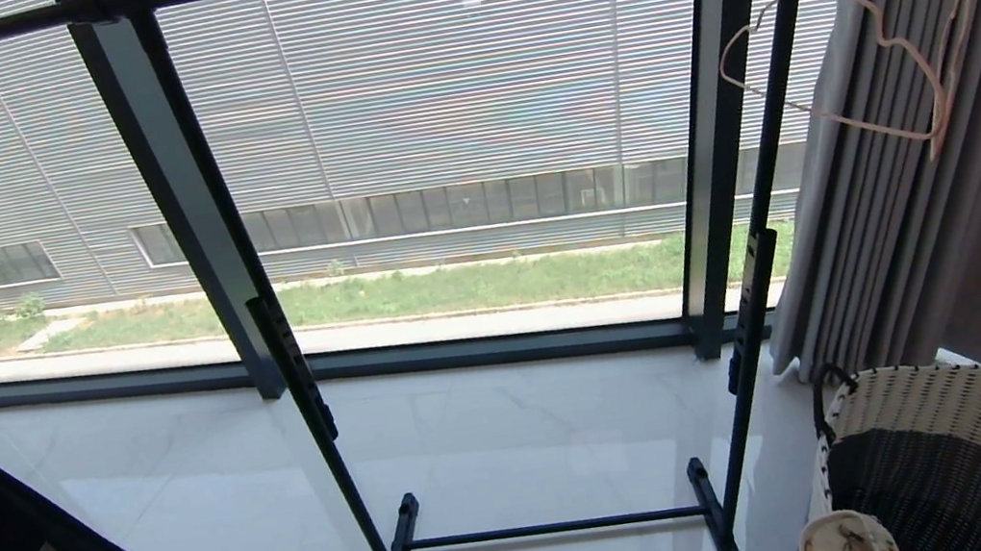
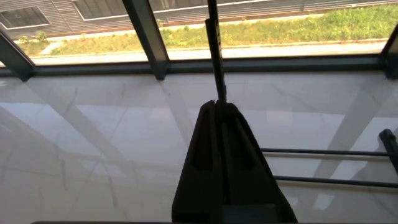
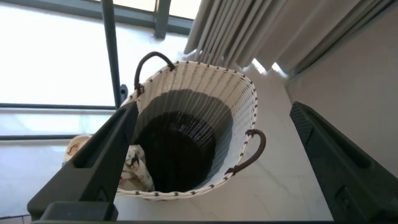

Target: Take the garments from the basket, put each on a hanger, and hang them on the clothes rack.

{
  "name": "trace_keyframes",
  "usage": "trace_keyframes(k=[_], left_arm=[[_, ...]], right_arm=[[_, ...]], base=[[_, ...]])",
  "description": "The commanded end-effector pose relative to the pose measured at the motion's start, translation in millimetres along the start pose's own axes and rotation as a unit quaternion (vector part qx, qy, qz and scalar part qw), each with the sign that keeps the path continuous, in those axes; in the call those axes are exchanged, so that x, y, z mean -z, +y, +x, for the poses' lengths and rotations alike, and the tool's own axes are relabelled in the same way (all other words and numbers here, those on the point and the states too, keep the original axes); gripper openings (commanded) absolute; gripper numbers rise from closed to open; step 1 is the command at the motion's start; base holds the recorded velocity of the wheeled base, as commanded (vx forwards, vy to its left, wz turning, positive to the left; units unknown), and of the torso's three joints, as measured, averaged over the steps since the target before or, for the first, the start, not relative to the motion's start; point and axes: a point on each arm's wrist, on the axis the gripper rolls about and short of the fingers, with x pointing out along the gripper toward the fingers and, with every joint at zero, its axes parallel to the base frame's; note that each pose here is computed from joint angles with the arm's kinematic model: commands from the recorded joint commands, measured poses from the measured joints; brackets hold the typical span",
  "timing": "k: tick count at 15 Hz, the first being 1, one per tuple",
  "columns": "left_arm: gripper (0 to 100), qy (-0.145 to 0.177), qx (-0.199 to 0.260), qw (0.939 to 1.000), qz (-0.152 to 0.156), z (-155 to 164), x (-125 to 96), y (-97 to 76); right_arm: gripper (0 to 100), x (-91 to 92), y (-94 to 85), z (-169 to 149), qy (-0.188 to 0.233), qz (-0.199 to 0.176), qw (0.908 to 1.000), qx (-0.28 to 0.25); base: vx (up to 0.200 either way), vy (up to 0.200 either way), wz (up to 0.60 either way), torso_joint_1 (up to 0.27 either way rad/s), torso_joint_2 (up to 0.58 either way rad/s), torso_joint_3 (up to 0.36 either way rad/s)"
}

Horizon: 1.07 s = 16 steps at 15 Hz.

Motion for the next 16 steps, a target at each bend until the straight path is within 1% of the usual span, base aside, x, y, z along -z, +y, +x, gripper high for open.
trace_keyframes(k=[1, 9, 16], left_arm=[[0, 0.002, 0.000, 1.0000, 0.000, 0.5, 0.6, -0.2], [0, 0.004, 0.001, 1.0000, 0.002, 0.5, 2.1, -0.5], [0, 0.003, 0.000, 1.0000, 0.003, 0.2, 2.0, -0.4]], right_arm=[[100, -0.2, -0.1, 0.2, 0.000, 0.000, 1.0000, 0.000], [100, -1.1, -0.2, 0.3, -0.001, -0.001, 1.0000, 0.000], [100, -1.2, -0.2, 0.6, 0.000, -0.001, 1.0000, 0.001]], base=[[0.000, 0.000, 0.00, 0.149, -0.51, -0.286], [0.000, 0.000, 0.00, 0.183, -0.48, -0.286], [0.000, 0.000, 0.00, 0.221, -0.50, -0.286]])
